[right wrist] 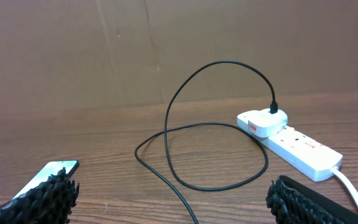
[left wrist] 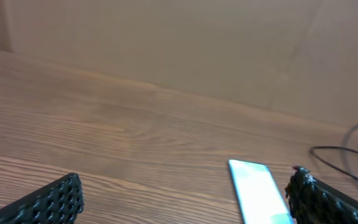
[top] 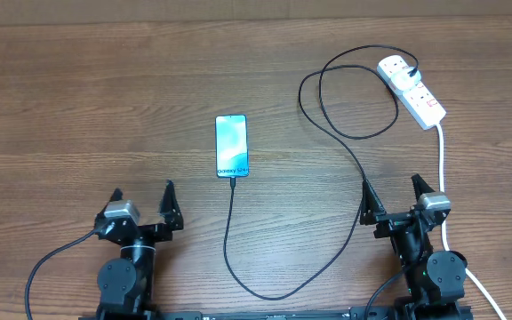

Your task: Plug charger to phone and switch on socket

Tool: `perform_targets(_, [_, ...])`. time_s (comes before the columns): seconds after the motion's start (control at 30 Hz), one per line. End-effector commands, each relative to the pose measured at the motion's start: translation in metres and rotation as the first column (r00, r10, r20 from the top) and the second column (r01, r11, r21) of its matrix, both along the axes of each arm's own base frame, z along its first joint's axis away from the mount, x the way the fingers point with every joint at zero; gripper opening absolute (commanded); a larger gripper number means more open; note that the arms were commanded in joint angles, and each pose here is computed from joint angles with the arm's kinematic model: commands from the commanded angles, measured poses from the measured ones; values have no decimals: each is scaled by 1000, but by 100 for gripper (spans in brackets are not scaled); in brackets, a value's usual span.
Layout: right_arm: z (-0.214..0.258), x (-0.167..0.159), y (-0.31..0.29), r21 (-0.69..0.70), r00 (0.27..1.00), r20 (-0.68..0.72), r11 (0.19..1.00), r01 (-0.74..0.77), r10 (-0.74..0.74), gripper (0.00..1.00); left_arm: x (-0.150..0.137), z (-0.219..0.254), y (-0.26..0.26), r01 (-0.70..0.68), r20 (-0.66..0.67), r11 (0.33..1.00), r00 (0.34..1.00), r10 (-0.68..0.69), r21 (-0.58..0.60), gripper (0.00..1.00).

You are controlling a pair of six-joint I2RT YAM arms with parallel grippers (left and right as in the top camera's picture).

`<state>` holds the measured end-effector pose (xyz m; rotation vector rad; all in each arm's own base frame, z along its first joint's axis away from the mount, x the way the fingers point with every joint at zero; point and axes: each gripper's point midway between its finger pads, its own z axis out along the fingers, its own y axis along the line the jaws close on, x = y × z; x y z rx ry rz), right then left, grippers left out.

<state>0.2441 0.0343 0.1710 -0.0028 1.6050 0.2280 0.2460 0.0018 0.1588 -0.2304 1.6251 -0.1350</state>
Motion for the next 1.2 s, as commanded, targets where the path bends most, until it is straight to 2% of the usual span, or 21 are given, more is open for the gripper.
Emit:
perform_targets(0.0, [-1,0,-2,-4,1000,6,1000,11,-11,100,0,0,5,-7,-2,996,1000,8,85,100])
perform_targets(0.23, [-1,0,-2,-4,1000,6,1000,11,-11,100,0,-1,7,-3,-8,991,1000,4,132,100])
perform_targets(1.17, [-1,0,-2,-4,1000,6,1000,11,-11,100,0,-2,9,10,-17,982,1000,-7,187,100])
